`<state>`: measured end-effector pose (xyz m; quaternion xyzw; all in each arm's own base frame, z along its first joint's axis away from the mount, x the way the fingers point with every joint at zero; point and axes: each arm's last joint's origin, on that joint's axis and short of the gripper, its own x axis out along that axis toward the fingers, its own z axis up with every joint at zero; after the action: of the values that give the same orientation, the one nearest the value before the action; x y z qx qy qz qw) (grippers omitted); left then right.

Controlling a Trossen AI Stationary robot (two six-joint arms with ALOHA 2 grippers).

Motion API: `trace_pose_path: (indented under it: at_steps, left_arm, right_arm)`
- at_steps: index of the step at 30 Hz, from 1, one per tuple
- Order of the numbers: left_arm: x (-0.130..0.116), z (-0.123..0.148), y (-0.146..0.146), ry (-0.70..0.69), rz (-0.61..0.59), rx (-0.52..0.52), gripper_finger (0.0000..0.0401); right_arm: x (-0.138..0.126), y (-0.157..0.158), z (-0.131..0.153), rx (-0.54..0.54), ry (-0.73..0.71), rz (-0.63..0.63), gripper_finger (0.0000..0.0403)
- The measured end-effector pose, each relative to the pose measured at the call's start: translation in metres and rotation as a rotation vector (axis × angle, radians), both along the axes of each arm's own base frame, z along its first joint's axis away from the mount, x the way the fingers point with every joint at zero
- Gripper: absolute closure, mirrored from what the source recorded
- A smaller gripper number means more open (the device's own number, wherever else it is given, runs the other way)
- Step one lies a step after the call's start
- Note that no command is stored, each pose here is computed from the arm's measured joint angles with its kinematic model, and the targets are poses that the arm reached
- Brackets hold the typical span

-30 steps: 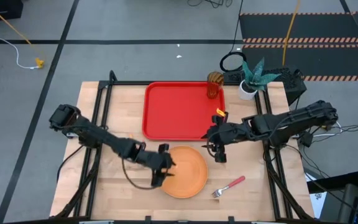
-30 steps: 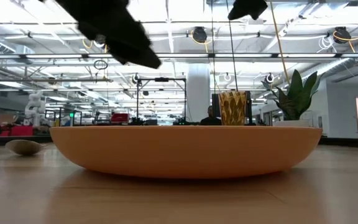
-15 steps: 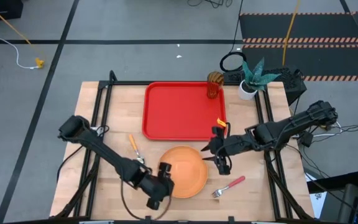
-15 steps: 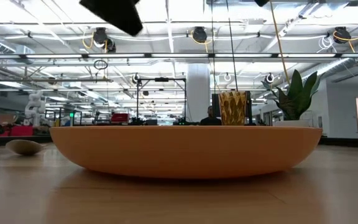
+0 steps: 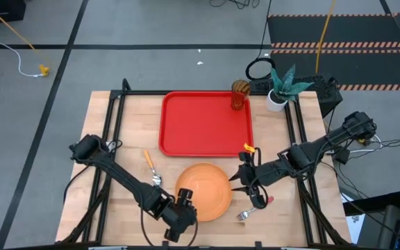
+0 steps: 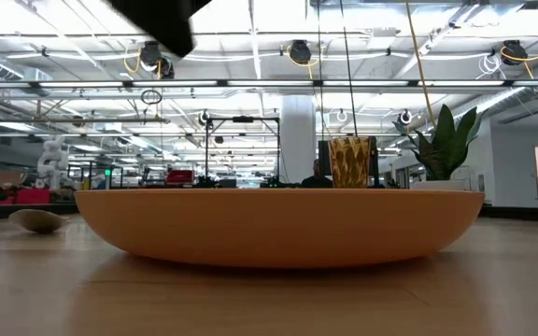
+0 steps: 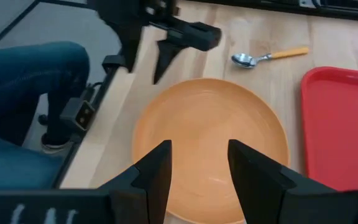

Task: Pick and place plate/cup/fork/spoon on tray
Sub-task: Put the orange plate on the red serving tray to the bottom left of the brown cup

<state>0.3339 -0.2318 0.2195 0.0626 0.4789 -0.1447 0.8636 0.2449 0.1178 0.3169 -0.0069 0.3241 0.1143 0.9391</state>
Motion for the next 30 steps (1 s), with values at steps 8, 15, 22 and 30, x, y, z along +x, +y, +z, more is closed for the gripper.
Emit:
trace_pose_path:
  at_steps: [8, 15, 22, 30]
  left_arm:
    - [-0.016, -0.027, 0.001, 0.045, -0.039, 0.102, 0.0183]
    - [-0.025, -0.05, 0.009, 0.045, -0.076, 0.207, 0.0183]
    - [-0.029, -0.063, 0.013, 0.037, -0.168, 0.272, 0.0183]
    - [-0.034, -0.072, 0.017, 0.04, -0.195, 0.291, 0.0205]
  right_arm:
    - [0.0, 0.001, 0.0, 0.001, -0.003, 0.002, 0.0252]
    - [0.0, 0.001, 0.0, -0.014, -0.007, 0.013, 0.0252]
    - [0.0, 0.0, 0.0, -0.026, -0.009, 0.022, 0.0252]
    - [-0.001, 0.0, -0.001, -0.033, 0.004, 0.023, 0.0252]
